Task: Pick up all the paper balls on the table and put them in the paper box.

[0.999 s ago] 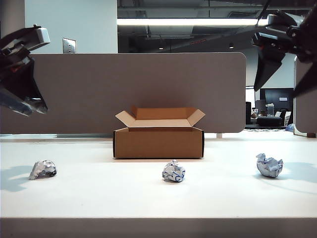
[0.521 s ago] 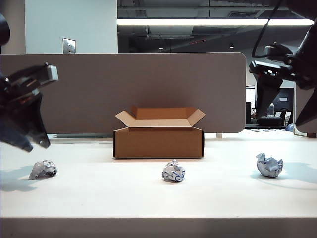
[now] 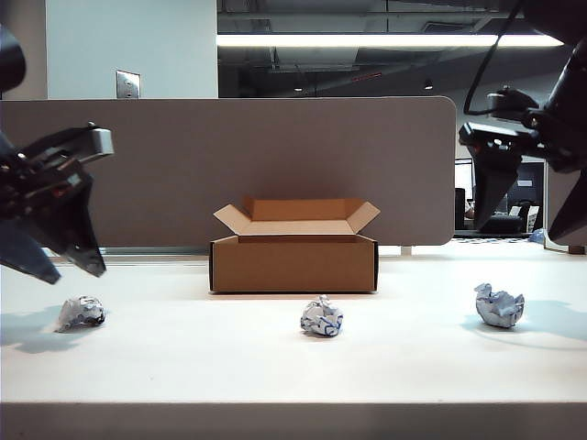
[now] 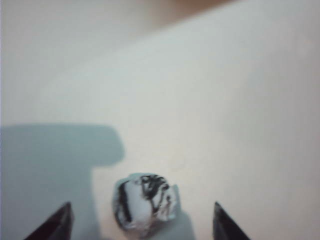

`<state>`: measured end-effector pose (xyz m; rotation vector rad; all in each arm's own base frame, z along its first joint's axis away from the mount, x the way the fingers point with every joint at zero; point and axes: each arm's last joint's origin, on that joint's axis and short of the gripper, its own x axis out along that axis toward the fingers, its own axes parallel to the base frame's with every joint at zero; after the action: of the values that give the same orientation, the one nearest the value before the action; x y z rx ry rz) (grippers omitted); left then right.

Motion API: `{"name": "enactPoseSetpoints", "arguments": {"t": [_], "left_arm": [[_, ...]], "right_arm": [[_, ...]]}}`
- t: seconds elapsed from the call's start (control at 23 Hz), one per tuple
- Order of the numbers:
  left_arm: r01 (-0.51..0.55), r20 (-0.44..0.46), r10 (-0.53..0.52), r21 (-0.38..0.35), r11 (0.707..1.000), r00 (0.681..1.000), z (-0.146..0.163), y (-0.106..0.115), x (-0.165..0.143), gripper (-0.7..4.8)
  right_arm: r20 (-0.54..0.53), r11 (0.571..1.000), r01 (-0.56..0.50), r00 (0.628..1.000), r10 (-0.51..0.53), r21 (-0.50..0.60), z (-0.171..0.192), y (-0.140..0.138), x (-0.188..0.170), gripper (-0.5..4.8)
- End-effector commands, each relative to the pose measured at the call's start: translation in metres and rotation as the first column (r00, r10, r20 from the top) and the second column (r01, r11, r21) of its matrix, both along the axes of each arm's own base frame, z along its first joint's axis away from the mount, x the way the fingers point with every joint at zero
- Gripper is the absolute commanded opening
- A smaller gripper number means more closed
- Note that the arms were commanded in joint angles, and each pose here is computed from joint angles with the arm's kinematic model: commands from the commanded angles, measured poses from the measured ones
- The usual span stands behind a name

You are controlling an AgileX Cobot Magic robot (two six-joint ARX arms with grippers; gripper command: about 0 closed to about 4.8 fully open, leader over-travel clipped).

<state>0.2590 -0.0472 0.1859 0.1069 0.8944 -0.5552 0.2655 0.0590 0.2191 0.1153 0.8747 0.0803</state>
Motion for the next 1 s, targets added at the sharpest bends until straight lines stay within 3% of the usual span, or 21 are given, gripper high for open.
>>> {"name": "enactPoseSetpoints", "arguments": {"t": [0.04, 0.3, 0.83, 1.0], "left_arm": [[0.026, -0.023, -0.025, 0.016, 1.000, 0.999, -0.007, -0.008, 0.002, 3.53], [0.047, -0.057, -0.040, 0.126, 0.991, 0.998, -0.022, -0.026, 0.002, 3.53], [0.013, -0.021, -0.010, 0.165, 0.986, 1.000, -0.021, -0.025, 0.005, 3.41], [0.003, 0.002, -0.003, 0.169, 0.986, 1.000, -0.020, -0.025, 0.007, 3.41]], "right_arm": [[-0.005, 1.000, -0.003, 1.000, 0.003, -0.006, -0.003, 0.002, 0.003, 4.24], [-0.045, 0.999, -0.040, 0.998, 0.040, -0.015, -0.013, 0.013, 0.004, 4.24], [-0.071, 0.997, -0.062, 0.996, 0.058, -0.056, -0.015, 0.023, -0.002, 4.23], [-0.128, 0.997, -0.054, 0.991, 0.046, -0.061, -0.018, 0.022, -0.006, 4.23]]}}
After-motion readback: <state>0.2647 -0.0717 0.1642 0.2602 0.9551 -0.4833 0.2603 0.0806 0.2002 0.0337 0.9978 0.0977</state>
